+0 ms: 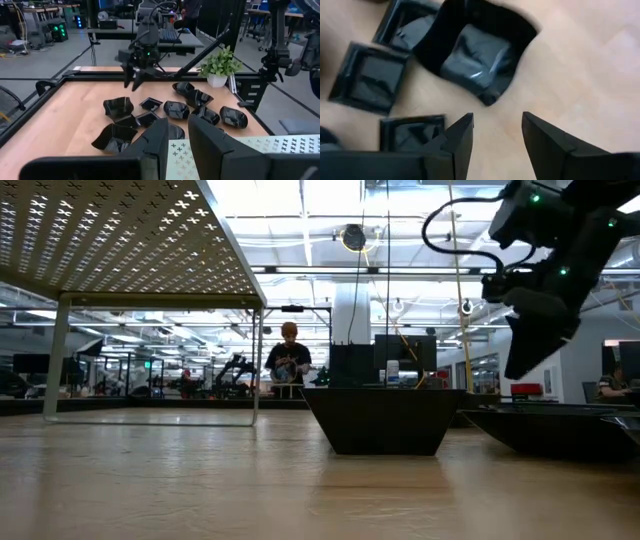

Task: Pick & Place Mini shaped plates
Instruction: Stack the square plate on top of the other square plates on the shelf

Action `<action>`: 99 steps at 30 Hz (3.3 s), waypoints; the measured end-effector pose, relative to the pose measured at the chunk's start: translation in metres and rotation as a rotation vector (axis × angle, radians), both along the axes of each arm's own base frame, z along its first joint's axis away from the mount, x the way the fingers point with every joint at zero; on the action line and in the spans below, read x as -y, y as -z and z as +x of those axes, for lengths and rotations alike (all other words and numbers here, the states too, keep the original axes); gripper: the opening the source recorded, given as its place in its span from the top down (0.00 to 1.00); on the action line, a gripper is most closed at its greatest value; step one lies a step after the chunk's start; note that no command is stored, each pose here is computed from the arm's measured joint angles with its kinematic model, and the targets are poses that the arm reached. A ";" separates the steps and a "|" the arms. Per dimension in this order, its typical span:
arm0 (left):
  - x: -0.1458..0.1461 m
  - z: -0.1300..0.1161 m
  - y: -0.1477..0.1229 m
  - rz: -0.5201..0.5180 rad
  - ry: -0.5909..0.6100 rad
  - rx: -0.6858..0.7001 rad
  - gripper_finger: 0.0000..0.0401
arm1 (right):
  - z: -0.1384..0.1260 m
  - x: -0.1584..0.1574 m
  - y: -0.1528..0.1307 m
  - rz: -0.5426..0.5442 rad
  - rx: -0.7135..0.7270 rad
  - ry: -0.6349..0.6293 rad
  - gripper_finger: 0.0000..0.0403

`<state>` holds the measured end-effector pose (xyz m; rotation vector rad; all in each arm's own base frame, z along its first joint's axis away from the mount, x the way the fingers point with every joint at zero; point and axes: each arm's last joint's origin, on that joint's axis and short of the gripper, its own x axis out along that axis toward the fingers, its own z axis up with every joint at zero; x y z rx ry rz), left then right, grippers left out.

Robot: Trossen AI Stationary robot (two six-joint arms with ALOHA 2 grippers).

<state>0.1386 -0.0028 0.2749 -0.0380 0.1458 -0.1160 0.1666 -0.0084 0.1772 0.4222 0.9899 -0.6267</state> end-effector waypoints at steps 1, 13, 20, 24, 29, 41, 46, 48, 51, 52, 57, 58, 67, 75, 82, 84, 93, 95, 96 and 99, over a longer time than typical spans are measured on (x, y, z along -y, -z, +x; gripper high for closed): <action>0.000 0.000 0.000 0.000 0.000 -0.003 0.81 | 0.000 -0.001 0.002 0.023 -0.001 -0.011 0.61; 0.000 0.001 0.002 -0.002 -0.001 -0.022 0.81 | 0.008 -0.005 0.021 0.148 -0.113 -0.061 0.61; 0.000 0.001 0.003 -0.004 -0.001 -0.026 0.81 | 0.014 -0.007 0.030 0.206 -0.137 -0.092 0.61; 0.000 0.001 0.003 -0.002 -0.001 -0.026 0.81 | 0.016 -0.007 0.030 0.209 -0.122 -0.092 0.61; 0.000 0.001 0.004 -0.002 -0.001 -0.034 0.81 | 0.015 -0.008 0.028 0.242 -0.111 -0.101 0.61; 0.000 0.000 0.006 -0.002 -0.002 -0.055 0.81 | 0.018 -0.009 0.027 0.271 -0.082 -0.138 0.61; 0.000 0.000 0.006 -0.002 -0.002 -0.055 0.81 | 0.021 -0.009 0.026 0.266 -0.050 -0.152 0.61; 0.000 0.000 0.006 -0.001 -0.002 -0.055 0.81 | 0.022 -0.009 0.026 0.272 -0.045 -0.158 0.62; 0.000 0.000 0.006 -0.001 -0.002 -0.055 0.81 | 0.022 -0.012 0.026 0.285 -0.047 -0.177 0.61; 0.000 0.000 0.006 -0.001 -0.002 -0.055 0.81 | 0.022 -0.013 0.026 0.284 -0.046 -0.183 0.62; 0.000 0.000 0.005 -0.002 -0.002 -0.054 0.81 | 0.026 -0.017 0.030 0.273 -0.049 -0.214 0.62; 0.000 0.000 0.005 -0.002 -0.002 -0.054 0.81 | 0.027 -0.017 0.031 0.270 -0.054 -0.218 0.62; 0.000 0.000 0.005 -0.001 -0.001 -0.054 0.81 | 0.027 -0.016 0.037 0.230 -0.092 -0.198 0.62; 0.000 0.000 0.005 -0.001 -0.002 -0.053 0.81 | 0.025 -0.011 0.037 0.185 -0.109 -0.162 0.62; 0.000 0.000 0.005 -0.001 -0.002 -0.053 0.81 | 0.023 -0.007 0.037 0.122 -0.138 -0.147 0.62; 0.000 0.000 0.005 -0.001 -0.002 -0.053 0.81 | 0.023 -0.007 0.037 0.119 -0.140 -0.155 0.62; 0.000 0.000 0.005 -0.001 -0.002 -0.053 0.81 | 0.024 -0.007 0.037 0.081 -0.156 -0.256 0.62; 0.000 0.000 0.005 -0.001 -0.002 -0.053 0.81 | 0.024 -0.007 0.037 0.072 -0.157 -0.276 0.62; 0.000 0.000 0.005 -0.001 -0.002 -0.053 0.81 | 0.025 -0.007 0.037 0.065 -0.155 -0.287 0.62; 0.000 0.000 0.005 -0.001 -0.002 -0.053 0.81 | 0.027 -0.007 0.036 0.053 -0.137 -0.309 0.62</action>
